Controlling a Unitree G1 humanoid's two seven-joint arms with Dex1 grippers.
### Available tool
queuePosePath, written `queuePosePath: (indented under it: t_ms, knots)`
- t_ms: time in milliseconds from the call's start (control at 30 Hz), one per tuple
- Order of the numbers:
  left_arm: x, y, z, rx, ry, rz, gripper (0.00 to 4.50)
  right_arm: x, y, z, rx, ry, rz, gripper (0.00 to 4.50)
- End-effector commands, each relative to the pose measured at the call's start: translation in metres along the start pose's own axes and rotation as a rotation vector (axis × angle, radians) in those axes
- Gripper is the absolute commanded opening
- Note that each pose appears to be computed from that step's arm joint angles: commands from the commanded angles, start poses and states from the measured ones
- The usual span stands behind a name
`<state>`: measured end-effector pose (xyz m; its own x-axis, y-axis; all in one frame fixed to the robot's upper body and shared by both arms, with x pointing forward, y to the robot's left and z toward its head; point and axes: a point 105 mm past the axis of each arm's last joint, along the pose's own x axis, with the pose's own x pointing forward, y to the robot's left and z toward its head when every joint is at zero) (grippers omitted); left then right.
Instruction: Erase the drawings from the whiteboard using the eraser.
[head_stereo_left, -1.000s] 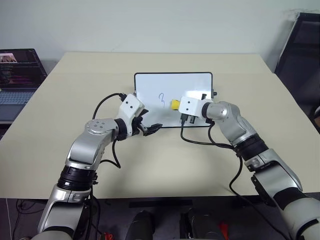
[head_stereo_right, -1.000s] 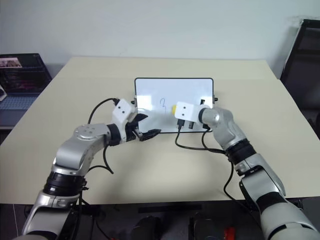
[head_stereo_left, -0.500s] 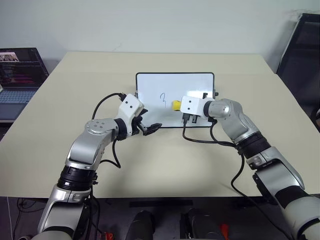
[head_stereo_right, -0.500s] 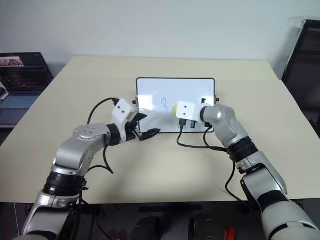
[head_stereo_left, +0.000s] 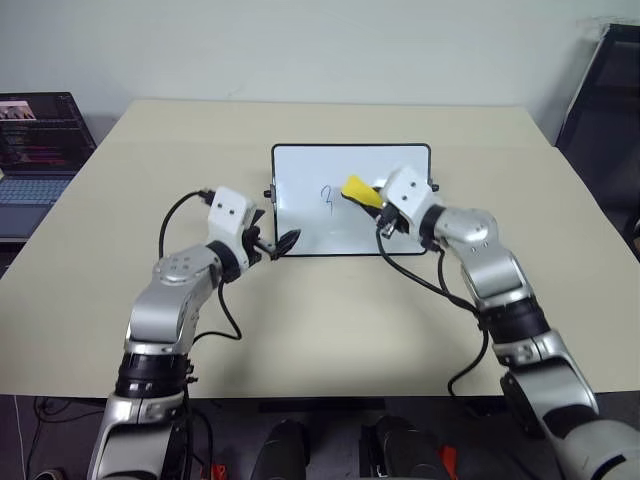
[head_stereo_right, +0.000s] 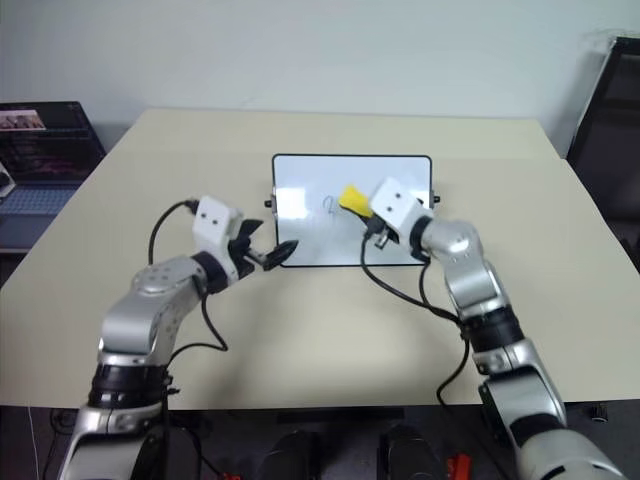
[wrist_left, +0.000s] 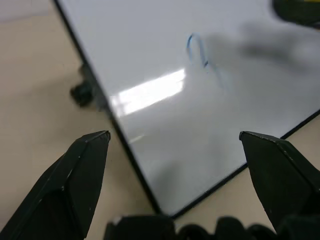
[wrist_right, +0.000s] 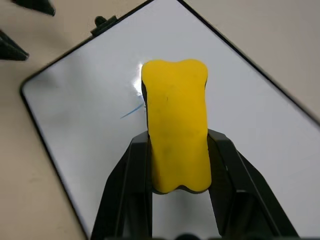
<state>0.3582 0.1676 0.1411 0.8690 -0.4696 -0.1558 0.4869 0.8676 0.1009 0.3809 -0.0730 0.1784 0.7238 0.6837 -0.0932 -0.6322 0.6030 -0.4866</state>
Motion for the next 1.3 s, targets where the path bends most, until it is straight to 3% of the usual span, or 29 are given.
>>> queuePosePath:
  t_ms: [33,233,367,933,1300]
  knots:
    - [-0.011,0.000,0.023,-0.009,-0.116,0.056,4.50,-0.021,-0.003,0.023,0.053,-0.145,-0.082,1.10]
    - [-0.019,-0.006,0.012,-0.058,-0.123,0.101,4.50,-0.043,0.011,-0.003,0.164,-0.155,-0.185,1.09]
    - [-0.017,-0.005,0.018,-0.047,-0.141,0.117,4.50,-0.046,0.019,-0.008,0.191,-0.169,-0.208,1.09]
    - [-0.009,0.000,0.043,0.003,-0.201,0.155,4.50,-0.033,0.024,0.008,0.164,-0.221,-0.162,1.09]
    - [0.002,0.010,0.042,0.119,-0.096,0.052,4.50,-0.015,0.027,0.023,-0.015,-0.120,-0.039,1.09]
